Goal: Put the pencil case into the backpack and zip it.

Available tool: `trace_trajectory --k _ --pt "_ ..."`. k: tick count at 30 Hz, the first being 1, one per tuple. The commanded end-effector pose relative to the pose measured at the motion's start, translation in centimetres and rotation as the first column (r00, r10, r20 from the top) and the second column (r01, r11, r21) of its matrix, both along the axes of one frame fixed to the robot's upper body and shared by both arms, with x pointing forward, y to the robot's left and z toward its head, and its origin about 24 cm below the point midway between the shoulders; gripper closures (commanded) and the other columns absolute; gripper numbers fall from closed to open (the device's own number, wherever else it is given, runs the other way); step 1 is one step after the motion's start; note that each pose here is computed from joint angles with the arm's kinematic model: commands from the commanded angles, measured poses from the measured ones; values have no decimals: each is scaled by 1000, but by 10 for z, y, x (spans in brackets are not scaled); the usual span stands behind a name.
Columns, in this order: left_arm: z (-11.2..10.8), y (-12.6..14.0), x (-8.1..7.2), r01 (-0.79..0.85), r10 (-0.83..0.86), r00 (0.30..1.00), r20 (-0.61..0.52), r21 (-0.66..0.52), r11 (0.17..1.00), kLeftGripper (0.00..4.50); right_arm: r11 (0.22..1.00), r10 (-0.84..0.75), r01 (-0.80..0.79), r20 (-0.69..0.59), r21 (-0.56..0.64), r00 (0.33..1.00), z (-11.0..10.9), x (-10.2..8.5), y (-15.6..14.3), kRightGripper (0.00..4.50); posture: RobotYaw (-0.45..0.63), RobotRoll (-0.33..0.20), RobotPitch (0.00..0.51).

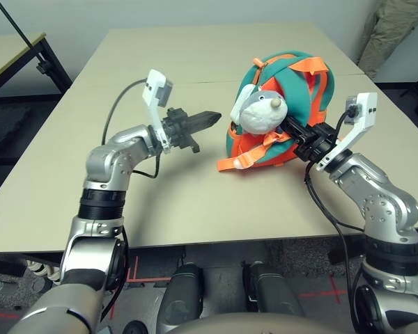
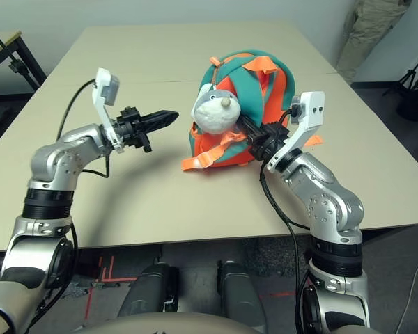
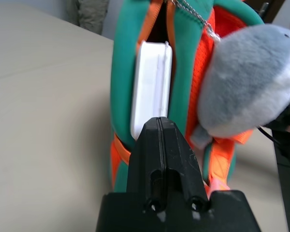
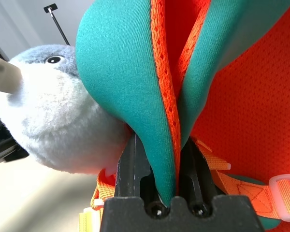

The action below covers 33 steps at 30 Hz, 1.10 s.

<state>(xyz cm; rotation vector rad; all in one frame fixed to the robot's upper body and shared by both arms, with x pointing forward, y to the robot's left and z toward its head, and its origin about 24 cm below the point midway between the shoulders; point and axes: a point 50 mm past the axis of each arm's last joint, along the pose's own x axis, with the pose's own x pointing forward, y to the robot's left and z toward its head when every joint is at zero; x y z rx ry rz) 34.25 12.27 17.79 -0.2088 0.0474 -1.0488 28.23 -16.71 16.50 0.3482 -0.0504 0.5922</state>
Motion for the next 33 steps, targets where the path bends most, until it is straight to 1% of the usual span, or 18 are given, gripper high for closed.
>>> trace_trajectory --k 1,4,7,10,14,16,19,22,27,33 --pt "-5 -10 8 3 -3 1000 -2 -10 1000 4500 1000 -2 2 31 2 1000 5 0 1 4360 65 0 73" --pt "-11 -19 14 4 -5 1000 -16 -27 1000 4500 1000 -3 3 31 3 1000 5 0 1 4360 65 0 73" --pt "-16 -36 14 44 -45 998 -31 -41 998 4500 1000 -5 5 31 6 1000 5 -1 2 4360 56 0 75" --pt "-19 -47 18 46 -48 998 -35 -40 998 4500 1000 -7 7 31 8 999 5 -2 2 4360 54 0 75" --pt "-22 -57 22 41 -42 999 -29 -26 999 4500 1000 -8 8 31 9 999 5 -2 2 4360 53 0 75" --pt "-25 -63 24 36 -36 999 -14 7 999 4500 1000 -8 8 31 9 999 4 -2 2 4360 50 0 74" --pt "-28 -70 26 34 -34 999 -6 20 999 4500 1000 -8 8 33 9 999 5 -2 3 4360 47 0 72" --pt "-29 -74 27 6 -8 999 31 52 999 4500 1000 -10 10 33 8 999 5 -2 2 4360 49 0 72" --pt "-24 -85 24 20 -21 999 48 23 1000 4500 1000 -10 10 33 10 999 5 -2 3 4360 53 0 73" --pt "-38 -87 16 66 -70 997 34 102 993 4500 1000 -6 5 31 12 1000 4 -2 4 4360 54 0 77"
